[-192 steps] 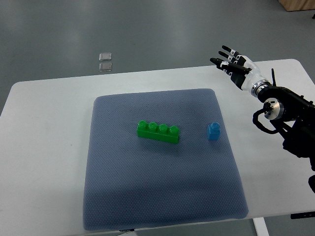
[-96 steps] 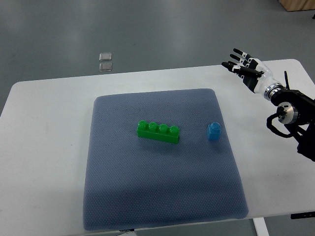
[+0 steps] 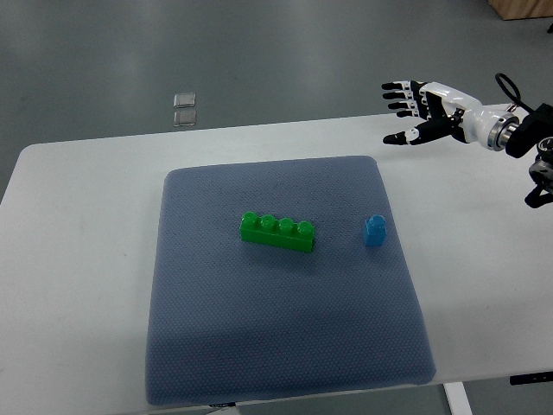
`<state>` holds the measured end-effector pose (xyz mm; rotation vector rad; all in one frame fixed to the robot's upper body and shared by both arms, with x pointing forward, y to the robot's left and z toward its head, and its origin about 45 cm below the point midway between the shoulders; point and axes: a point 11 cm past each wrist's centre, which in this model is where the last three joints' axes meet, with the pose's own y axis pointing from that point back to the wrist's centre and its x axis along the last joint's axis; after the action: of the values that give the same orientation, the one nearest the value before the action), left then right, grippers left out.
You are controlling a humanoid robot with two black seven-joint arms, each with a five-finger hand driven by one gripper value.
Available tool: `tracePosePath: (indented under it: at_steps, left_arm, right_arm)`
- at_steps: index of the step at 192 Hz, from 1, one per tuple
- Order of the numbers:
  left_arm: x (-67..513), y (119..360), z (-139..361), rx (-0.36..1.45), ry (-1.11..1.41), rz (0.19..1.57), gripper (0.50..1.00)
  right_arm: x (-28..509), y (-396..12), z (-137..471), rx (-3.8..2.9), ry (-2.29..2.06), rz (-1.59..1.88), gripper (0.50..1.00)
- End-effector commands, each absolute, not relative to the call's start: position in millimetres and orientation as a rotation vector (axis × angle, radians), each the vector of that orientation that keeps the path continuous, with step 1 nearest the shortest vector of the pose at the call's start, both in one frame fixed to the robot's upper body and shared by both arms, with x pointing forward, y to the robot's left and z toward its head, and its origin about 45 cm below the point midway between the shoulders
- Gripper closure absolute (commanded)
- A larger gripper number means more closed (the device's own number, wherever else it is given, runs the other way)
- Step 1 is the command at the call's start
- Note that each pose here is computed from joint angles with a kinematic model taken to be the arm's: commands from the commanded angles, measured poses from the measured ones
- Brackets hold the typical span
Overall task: Stack blue block on green block with right hand
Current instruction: 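Lower the open right hand around the small blue block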
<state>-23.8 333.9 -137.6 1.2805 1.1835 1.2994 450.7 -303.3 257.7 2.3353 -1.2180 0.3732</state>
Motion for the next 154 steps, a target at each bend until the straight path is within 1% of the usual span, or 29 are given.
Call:
tracePosePath:
  at_steps: [1, 16, 38, 66, 105, 118, 154]
  left_arm:
    - [-24, 334, -138, 1.280, 1.184, 1.299, 0.500]
    - [-24, 334, -138, 1.281, 1.183, 1.300, 0.500]
    - [-24, 334, -138, 1.280, 1.183, 1.299, 0.500]
    - [-24, 334, -138, 1.280, 1.184, 1.299, 0.500]
    - [-24, 334, -138, 1.280, 1.183, 1.299, 0.500]
    - [-24, 334, -138, 1.280, 1.183, 1.299, 0.500]
    - [-24, 334, -138, 1.280, 1.183, 1.299, 0.500]
  right_arm:
    - [445, -300, 264, 2.243, -1.045, 0.539, 0.593]
    - [437, -294, 258, 2.200, -0.921, 0.606, 0.593]
    - [423, -300, 247, 2.120, -0.781, 0.668, 0.597]
    - [397, -290, 231, 2.090, -0.595, 0.716, 0.599]
    - [383, -284, 218, 2.076, -0.523, 0.699, 0.628]
    - [383, -283, 216, 2.067, -0.521, 0.695, 0.644]
    - [385, -279, 213, 2.050, -0.530, 0.704, 0.660]
